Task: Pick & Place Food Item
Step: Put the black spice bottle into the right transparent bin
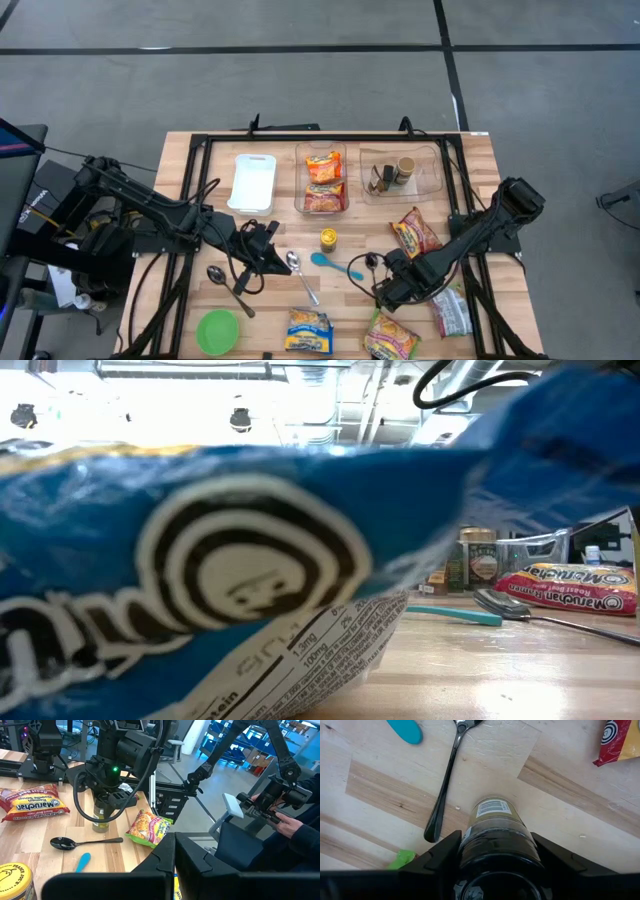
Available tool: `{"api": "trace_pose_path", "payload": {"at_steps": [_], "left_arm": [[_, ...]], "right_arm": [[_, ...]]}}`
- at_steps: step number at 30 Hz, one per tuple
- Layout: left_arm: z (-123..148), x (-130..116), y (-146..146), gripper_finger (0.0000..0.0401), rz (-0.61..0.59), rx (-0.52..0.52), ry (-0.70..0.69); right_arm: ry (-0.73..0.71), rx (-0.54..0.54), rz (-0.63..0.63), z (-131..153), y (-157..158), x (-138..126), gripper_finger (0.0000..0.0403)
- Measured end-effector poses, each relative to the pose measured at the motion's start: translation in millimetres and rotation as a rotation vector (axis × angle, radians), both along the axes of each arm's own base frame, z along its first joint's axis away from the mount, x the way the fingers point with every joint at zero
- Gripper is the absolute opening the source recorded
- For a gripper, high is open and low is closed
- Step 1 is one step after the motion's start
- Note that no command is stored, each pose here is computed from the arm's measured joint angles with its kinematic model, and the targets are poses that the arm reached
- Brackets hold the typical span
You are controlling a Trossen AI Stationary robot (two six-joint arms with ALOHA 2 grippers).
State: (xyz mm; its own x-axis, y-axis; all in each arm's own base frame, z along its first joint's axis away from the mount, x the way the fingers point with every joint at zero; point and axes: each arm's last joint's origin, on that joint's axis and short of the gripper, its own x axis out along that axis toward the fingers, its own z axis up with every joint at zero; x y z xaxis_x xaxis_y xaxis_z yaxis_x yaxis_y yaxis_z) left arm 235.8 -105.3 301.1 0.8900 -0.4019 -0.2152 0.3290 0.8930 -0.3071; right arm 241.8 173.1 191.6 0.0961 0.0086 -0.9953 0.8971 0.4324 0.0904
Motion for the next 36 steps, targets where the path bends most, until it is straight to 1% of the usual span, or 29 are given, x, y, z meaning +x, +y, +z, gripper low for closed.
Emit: {"api": "trace_pose_path", "payload": {"at_steps": [5, 13, 20, 23, 26, 28, 32, 36], "left_arm": [[0.1, -0.1, 0.1, 0.0000, 0.000, 0.000, 0.000], [-0.1, -0.1, 0.0, 0.0000, 0.000, 0.000, 0.000], [0.0, -0.1, 0.1, 0.0000, 0.000, 0.000, 0.000], [-0.1, -0.1, 0.0, 0.0000, 0.000, 0.000, 0.000], [0.0, -0.1, 0.0, 0.0000, 0.000, 0.000, 0.000], [-0.1, -0.1, 0.0, 0.0000, 0.000, 0.000, 0.000], [0.0, -0.1, 0.1, 0.0000, 0.000, 0.000, 0.000], [-0.1, -0.1, 0.0, 0.0000, 0.000, 0.000, 0.000]], "right_arm": [[-0.012, 0.007, 0.008, 4.4, -1.2, 1.7, 0.0198], [-0.110, 0.056, 0.082, 40.7, -12.8, 1.6, 0.0198], [-0.222, 0.062, 0.251, 71.6, -30.3, 2.4, 0.0204], [-0.272, 0.050, 0.334, 84.0, -38.6, 4.6, 0.0201], [-0.315, 0.034, 0.389, 95.8, -48.7, 5.3, 0.0199], [-0.335, 0.023, 0.400, 101.6, -57.2, 6.0, 0.0201], [-0.368, 0.001, 0.383, 115.3, -78.1, 3.3, 0.0205], [-0.388, -0.025, 0.367, 129.8, -99.2, -2.8, 0.0200]]}}
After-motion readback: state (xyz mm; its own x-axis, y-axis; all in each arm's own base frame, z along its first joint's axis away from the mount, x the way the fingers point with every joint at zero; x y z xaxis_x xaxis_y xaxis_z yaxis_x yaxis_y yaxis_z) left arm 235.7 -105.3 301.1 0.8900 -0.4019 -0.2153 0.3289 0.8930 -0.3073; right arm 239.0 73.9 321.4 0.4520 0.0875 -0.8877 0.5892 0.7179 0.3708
